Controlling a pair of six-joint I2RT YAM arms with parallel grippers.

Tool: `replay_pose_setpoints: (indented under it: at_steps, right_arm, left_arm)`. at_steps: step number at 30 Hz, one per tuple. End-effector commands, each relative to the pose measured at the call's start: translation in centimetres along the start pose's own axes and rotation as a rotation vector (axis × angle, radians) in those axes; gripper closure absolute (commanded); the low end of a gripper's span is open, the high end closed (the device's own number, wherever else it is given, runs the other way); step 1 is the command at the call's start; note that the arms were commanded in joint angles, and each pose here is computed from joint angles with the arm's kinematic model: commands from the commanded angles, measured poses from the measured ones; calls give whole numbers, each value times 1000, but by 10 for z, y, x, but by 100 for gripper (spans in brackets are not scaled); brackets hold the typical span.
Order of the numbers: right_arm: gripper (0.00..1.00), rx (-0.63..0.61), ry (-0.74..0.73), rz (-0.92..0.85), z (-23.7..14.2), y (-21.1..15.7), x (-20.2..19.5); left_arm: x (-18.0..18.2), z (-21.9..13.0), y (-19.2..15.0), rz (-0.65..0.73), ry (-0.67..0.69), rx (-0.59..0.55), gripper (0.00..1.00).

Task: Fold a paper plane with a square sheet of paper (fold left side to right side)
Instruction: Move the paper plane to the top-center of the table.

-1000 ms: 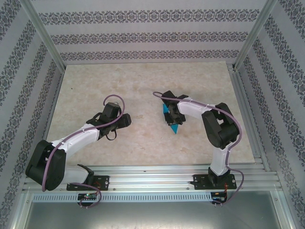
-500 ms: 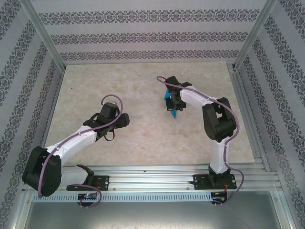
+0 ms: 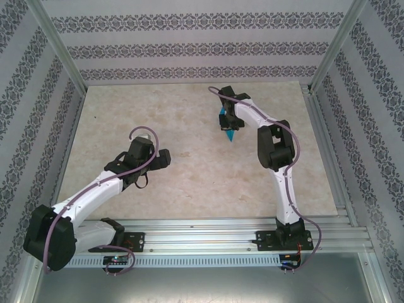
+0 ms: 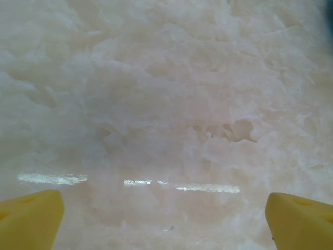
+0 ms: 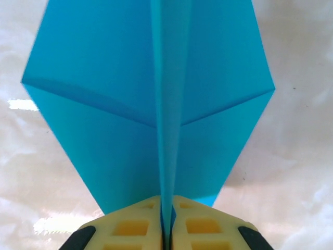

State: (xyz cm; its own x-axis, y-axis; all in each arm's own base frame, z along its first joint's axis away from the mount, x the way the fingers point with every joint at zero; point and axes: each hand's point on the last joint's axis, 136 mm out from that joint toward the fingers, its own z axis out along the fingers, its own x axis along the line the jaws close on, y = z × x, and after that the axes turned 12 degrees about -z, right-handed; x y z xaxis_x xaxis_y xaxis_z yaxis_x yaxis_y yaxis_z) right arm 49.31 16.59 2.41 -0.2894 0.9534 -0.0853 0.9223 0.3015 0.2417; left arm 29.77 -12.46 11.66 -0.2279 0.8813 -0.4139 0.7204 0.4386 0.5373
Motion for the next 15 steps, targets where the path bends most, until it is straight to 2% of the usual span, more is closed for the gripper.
replay_pose_setpoints:
  at_steps: [1,8,15]
  right_arm:
    - [85,40,-22,-15,2,-5,-7]
    - [74,13,-9,-20,-19,0,-5]
    - [63,-53,-23,-34,-72,-3,-4]
  left_arm:
    - [13,-2,-1,18,45,-8,0]
    - [13,-4,2,29,52,-11,0]
    - [10,-10,8,32,41,-34,0]
